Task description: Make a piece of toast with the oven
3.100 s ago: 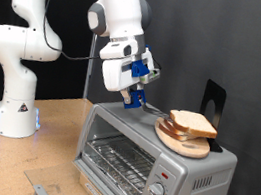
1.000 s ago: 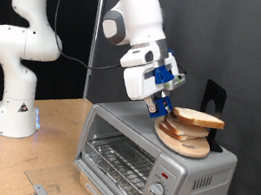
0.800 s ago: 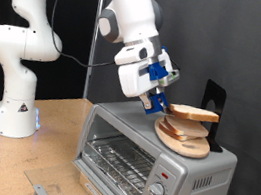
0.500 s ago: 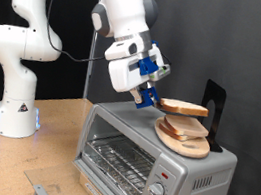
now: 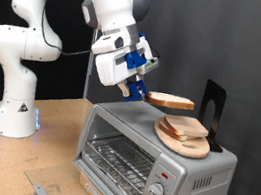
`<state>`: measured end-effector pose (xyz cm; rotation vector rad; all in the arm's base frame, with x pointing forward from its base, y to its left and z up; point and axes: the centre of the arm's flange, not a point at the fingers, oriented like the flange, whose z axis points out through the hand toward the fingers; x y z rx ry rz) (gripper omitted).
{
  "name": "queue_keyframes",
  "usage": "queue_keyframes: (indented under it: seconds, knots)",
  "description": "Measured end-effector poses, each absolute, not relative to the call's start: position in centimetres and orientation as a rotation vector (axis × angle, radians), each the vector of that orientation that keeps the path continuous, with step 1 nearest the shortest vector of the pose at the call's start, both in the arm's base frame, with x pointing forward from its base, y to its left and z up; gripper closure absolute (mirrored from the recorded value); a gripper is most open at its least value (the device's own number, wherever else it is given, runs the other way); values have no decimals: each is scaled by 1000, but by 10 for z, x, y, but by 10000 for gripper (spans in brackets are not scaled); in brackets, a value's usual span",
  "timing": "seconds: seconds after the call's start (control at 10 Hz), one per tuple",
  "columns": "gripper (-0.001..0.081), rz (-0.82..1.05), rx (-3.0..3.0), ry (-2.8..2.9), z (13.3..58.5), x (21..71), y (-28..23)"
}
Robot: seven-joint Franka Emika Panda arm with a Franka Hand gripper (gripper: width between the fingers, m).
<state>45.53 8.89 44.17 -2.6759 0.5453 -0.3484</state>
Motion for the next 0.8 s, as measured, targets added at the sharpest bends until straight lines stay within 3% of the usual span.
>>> queue_keyframes:
  seconds: [0.8]
  knots:
    - [316, -308, -2618, 566, 428, 413, -40]
